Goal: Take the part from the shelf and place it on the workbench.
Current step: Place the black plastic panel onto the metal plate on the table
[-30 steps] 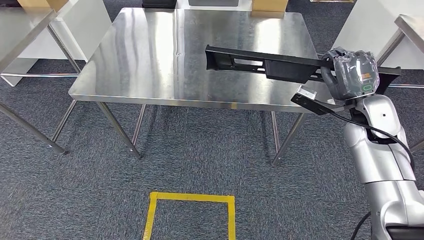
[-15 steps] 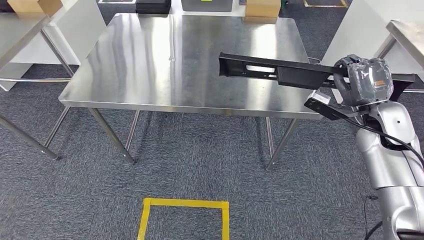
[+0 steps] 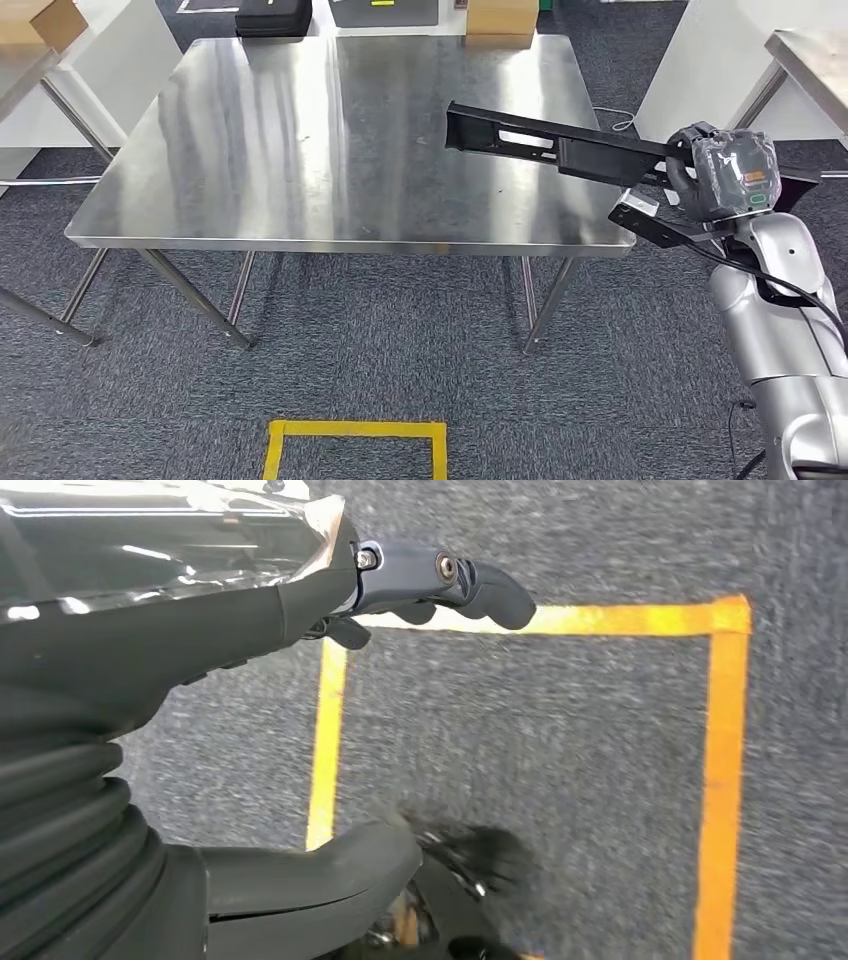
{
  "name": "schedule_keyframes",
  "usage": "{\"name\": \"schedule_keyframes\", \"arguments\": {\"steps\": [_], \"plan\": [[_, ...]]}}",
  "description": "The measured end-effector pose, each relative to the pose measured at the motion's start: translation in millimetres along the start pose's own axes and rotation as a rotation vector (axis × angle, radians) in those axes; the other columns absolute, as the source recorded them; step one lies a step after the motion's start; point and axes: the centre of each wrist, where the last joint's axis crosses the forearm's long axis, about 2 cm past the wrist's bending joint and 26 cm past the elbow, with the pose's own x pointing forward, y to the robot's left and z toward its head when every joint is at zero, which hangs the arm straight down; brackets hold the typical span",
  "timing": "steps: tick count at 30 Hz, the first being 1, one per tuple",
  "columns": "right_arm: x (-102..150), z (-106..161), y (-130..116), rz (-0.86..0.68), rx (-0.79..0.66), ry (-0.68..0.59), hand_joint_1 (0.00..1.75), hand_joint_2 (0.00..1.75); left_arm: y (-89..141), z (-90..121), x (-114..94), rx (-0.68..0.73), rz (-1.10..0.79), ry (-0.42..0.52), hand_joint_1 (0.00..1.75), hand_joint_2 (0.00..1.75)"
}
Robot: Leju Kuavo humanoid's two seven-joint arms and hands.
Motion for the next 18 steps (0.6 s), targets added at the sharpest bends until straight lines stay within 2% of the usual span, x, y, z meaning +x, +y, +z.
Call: {"name": "schedule_keyframes", "arguments": {"steps": [8, 18], "plan": [[-2.0, 2.7, 0.2, 0.008, -0.019, 0.008, 1.75, 1.75, -2.0, 0.1, 1.2, -0.005, -0.001, 0.003, 0.00, 1.75], [1.2, 14.4, 10.7, 0.011, 0.036, 0.028, 1.75, 1.75, -4.8, 2.1, 0.4, 0.006, -0.013, -0.002, 0.00, 1.75]]}}
